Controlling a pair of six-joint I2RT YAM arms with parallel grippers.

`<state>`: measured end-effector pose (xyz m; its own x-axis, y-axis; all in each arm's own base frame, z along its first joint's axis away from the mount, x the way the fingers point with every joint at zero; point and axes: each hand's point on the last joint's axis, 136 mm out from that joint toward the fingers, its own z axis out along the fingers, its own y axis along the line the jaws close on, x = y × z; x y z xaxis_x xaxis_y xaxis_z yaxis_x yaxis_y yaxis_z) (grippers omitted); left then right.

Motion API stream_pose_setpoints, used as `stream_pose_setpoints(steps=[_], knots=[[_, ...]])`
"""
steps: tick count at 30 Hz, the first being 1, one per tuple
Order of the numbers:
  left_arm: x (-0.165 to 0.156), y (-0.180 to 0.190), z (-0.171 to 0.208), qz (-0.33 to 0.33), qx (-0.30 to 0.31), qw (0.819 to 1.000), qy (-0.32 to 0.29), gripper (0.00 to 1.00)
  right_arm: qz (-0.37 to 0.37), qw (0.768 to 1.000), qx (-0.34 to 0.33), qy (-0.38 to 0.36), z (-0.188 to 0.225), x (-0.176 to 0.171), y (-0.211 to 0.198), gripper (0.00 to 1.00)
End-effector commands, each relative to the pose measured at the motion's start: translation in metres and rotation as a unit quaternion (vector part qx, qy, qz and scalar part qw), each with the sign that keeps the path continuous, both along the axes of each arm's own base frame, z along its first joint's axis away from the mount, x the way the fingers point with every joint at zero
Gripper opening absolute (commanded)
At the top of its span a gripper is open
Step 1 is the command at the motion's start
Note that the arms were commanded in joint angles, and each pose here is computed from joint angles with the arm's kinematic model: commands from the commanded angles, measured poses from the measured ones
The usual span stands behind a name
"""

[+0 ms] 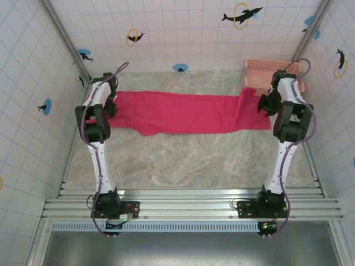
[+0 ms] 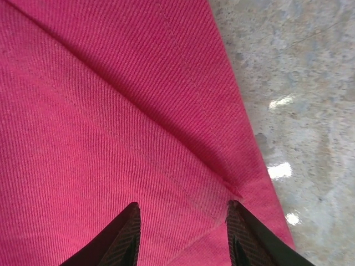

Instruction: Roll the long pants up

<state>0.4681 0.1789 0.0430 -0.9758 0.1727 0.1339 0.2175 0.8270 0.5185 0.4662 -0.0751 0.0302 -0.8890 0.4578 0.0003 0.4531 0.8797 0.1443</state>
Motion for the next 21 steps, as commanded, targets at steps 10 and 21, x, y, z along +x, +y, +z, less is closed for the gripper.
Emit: stream_pose_setpoints(steps=[10,21], knots=[[-0.009,-0.008,0.008,-0.007,-0.008,1.0,0.014,0.97,0.015,0.998,-0.053,0.035,-0.014,-0.005,-0.002,0.3],[-0.009,-0.011,0.009,-0.01,-0.009,1.0,0.016,0.97,0.06,0.991,-0.094,0.078,-0.034,-0.014,0.01,0.09]])
